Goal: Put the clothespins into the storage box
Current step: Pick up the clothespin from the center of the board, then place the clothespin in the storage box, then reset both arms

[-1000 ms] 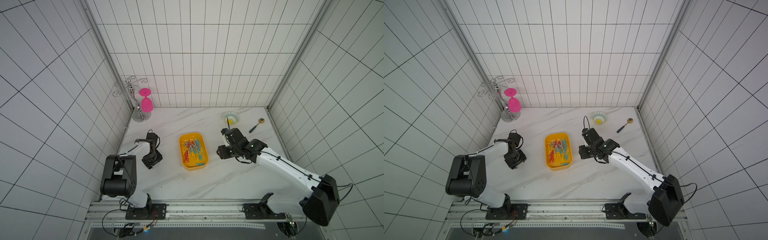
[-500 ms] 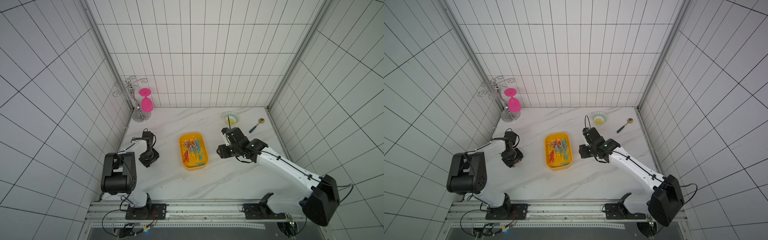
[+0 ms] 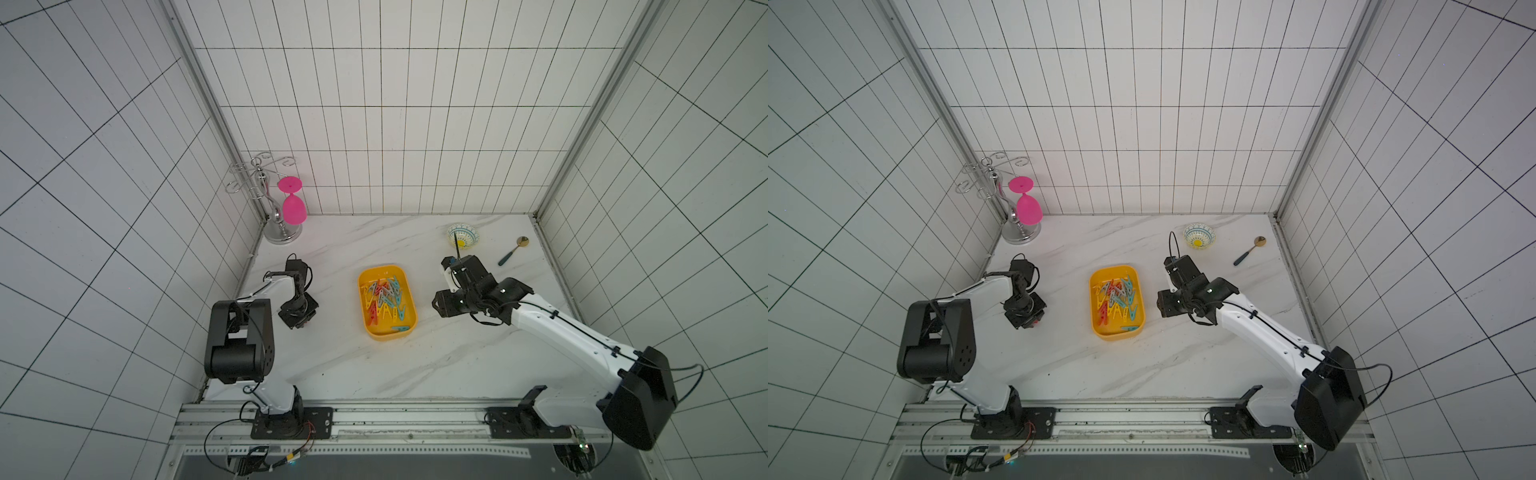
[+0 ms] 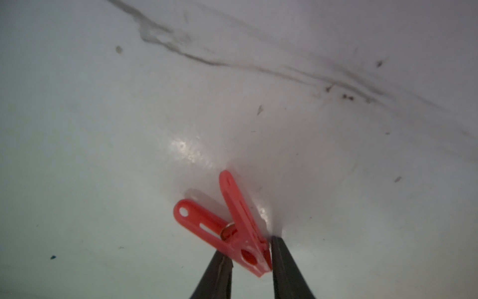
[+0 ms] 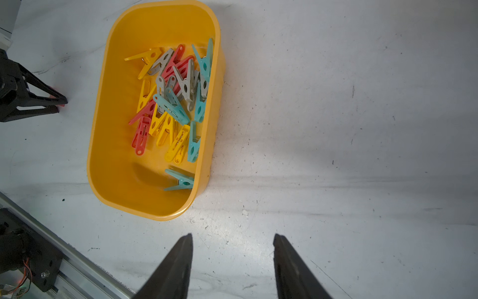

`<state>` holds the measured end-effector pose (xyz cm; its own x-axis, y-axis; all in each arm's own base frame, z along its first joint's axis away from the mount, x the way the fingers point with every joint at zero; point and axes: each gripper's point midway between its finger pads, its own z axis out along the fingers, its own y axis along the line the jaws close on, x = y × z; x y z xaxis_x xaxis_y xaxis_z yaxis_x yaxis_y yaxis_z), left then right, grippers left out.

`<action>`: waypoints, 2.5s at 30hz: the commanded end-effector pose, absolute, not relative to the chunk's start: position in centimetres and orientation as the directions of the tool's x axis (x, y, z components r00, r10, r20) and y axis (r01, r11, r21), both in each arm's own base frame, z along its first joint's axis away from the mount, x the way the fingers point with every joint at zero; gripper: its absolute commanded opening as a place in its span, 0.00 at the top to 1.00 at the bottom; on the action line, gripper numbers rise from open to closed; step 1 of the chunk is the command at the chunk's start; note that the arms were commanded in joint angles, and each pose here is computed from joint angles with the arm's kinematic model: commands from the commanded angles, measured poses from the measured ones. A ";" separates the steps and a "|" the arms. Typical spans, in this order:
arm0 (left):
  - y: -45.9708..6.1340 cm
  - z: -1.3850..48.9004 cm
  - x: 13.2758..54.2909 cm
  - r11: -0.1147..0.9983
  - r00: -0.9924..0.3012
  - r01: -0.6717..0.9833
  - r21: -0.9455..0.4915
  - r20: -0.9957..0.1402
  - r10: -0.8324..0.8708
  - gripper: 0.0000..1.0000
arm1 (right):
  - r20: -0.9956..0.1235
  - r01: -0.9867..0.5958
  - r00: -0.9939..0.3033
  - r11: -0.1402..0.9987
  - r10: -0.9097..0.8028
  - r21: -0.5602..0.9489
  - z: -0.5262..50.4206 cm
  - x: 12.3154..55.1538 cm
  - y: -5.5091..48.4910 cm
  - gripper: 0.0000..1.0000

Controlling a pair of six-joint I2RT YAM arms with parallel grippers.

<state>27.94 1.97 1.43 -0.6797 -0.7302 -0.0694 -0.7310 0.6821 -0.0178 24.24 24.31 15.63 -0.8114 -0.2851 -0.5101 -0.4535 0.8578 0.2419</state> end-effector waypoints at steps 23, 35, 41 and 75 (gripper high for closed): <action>-15.7 11.6 31.5 0.918 -0.874 -0.336 -0.211 -0.293 -0.388 0.84 | -0.487 -0.345 -0.852 0.907 -0.194 0.241 14.1 25.6 20.1 0.46; -23.2 6.5 31.7 0.973 -0.945 -0.205 -0.103 -0.237 -0.224 0.80 | -0.474 -0.314 -0.864 0.920 -0.173 0.236 13.7 25.2 18.8 0.46; -22.5 11.4 32.7 0.978 -0.916 -0.170 -0.124 -0.346 -0.204 0.55 | -0.486 -0.302 -0.859 0.927 -0.163 0.222 14.4 25.5 17.9 0.39; 5.0 14.8 37.5 0.922 -0.312 -0.369 -0.117 -0.919 -0.241 0.01 | -0.917 0.285 -0.364 0.957 0.161 0.055 11.6 37.9 -5.2 0.01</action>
<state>36.39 5.02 14.85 -0.3637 -0.2598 -0.8945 -0.4203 0.9028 -0.0914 36.00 -5.02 8.72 -0.5331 0.1302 -0.8360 0.3000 0.9530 -0.0428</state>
